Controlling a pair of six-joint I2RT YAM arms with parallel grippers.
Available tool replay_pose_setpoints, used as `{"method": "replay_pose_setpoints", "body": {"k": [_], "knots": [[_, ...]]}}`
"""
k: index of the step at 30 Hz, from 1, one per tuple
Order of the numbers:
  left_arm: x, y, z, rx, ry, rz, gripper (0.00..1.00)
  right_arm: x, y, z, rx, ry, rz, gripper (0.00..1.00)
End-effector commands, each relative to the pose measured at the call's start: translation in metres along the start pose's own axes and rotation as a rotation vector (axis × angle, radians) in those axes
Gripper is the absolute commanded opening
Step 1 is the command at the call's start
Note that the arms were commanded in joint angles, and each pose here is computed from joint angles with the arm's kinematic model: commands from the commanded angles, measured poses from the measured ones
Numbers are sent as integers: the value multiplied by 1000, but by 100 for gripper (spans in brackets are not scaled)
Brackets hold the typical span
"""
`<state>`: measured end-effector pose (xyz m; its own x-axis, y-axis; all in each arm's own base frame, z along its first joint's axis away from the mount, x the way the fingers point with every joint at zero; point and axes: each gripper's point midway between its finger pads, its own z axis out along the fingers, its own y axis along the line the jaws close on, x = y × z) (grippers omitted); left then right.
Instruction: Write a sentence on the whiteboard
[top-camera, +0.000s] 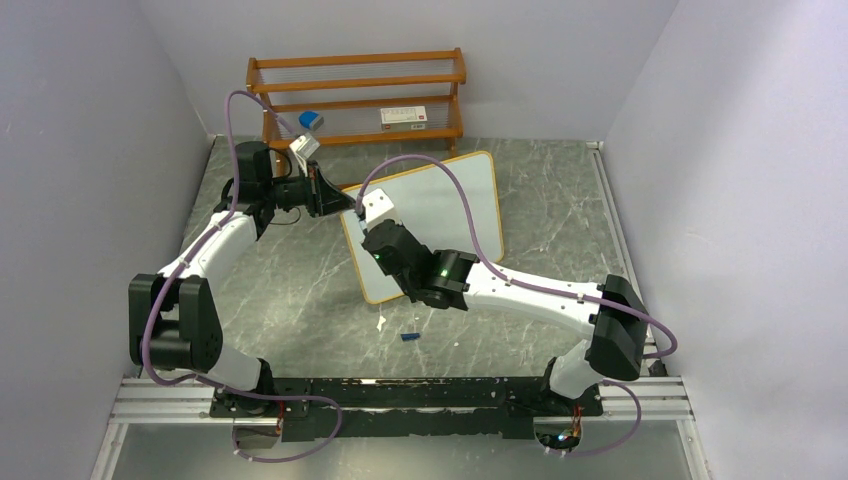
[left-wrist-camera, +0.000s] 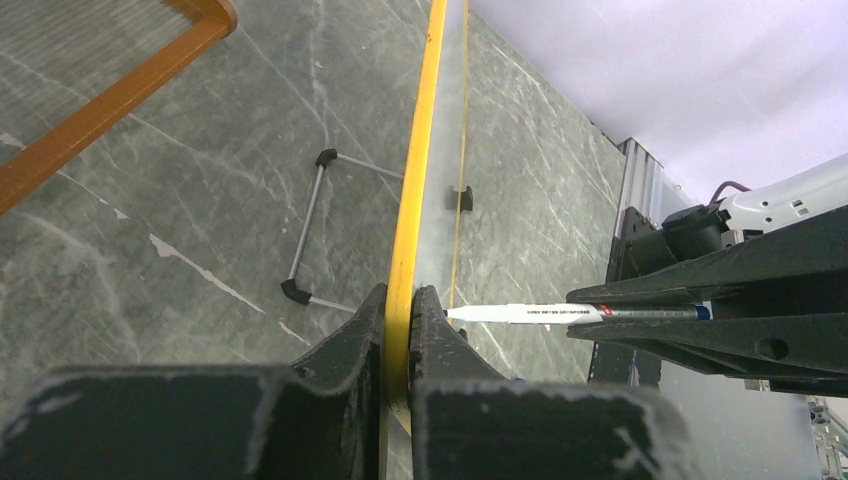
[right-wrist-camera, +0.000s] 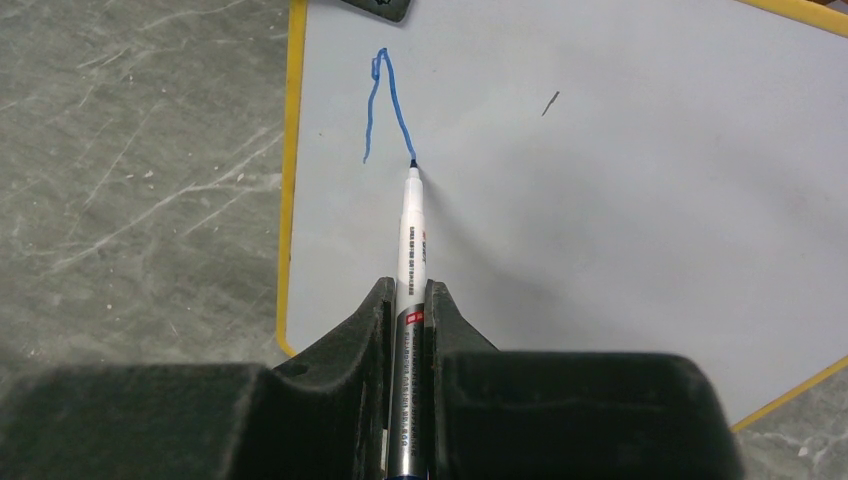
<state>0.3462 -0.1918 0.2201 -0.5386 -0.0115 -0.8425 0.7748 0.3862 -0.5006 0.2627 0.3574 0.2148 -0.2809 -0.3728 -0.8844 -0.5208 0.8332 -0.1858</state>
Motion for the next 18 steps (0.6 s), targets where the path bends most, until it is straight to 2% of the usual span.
{"method": "replay_pose_setpoints", "body": {"k": [1, 18], "knots": [[38, 28, 7, -99, 87, -12, 5, 10, -9, -2, 25, 25, 1, 0], [39, 27, 8, -98, 89, -14, 5, -2, -10, -4, 23, -9, 3, 0]]}}
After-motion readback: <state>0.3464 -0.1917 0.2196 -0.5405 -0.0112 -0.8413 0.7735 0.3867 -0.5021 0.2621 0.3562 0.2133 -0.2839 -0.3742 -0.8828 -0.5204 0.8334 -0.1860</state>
